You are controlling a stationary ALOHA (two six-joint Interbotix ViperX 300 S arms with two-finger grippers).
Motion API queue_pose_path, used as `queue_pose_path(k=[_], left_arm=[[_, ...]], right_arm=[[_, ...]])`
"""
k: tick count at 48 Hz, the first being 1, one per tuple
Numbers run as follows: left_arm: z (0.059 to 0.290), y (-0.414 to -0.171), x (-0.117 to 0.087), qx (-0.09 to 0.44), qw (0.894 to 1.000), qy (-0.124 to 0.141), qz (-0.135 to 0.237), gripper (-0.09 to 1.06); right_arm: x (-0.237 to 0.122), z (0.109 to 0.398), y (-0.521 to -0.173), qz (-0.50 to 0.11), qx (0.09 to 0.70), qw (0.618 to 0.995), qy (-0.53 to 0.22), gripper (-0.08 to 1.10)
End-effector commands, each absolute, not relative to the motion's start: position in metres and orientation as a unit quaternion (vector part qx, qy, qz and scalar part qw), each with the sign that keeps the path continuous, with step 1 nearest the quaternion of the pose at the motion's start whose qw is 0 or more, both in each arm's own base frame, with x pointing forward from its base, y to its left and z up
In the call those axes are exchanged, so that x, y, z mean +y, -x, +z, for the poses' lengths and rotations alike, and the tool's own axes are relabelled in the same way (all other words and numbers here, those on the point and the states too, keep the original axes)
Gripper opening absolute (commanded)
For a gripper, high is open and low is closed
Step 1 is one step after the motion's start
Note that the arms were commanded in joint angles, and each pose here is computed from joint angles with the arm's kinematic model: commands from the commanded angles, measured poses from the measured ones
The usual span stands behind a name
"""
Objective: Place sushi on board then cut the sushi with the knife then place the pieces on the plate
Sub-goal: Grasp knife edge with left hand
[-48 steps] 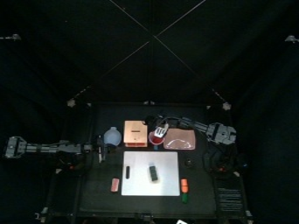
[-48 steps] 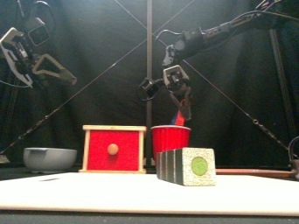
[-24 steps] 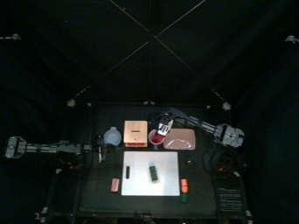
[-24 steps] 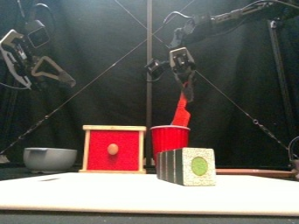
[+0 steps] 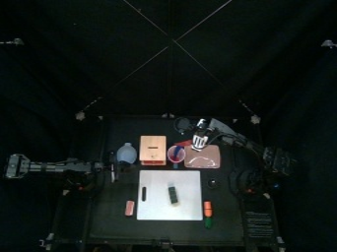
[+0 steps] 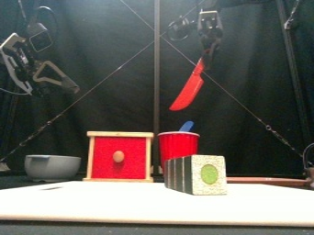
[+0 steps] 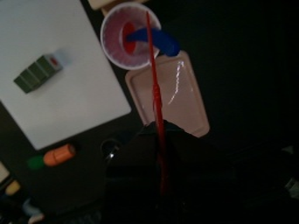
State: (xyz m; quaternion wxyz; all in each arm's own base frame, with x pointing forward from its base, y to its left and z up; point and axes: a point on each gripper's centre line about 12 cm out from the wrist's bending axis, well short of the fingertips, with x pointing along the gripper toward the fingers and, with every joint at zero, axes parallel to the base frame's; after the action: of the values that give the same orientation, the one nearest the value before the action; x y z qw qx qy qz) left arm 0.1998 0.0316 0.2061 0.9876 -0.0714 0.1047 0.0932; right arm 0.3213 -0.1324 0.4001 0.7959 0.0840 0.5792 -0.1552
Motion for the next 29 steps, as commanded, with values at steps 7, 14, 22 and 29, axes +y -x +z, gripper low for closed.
queue_pose_path(k=[7,14,22,29], left_arm=[[0.213,-0.203,0.032,0.095,0.988,0.073,0.093,-0.01],[0.216,-0.204,0.032,0.091,0.989,0.069,0.091,0.00],[0.227,-0.209,0.031,0.078,0.992,0.053,0.083,0.00],[0.242,-0.215,0.025,0.059,0.995,0.036,0.065,0.00]], right_arm=[[-0.084,0.415,-0.304,-0.169,0.485,0.858,-0.017,0.40],[-0.058,0.404,-0.293,-0.163,0.428,0.889,-0.017,0.40],[-0.037,0.385,-0.278,-0.142,0.358,0.922,-0.031,0.40],[-0.024,0.361,-0.267,-0.111,0.298,0.947,-0.038,0.40]])
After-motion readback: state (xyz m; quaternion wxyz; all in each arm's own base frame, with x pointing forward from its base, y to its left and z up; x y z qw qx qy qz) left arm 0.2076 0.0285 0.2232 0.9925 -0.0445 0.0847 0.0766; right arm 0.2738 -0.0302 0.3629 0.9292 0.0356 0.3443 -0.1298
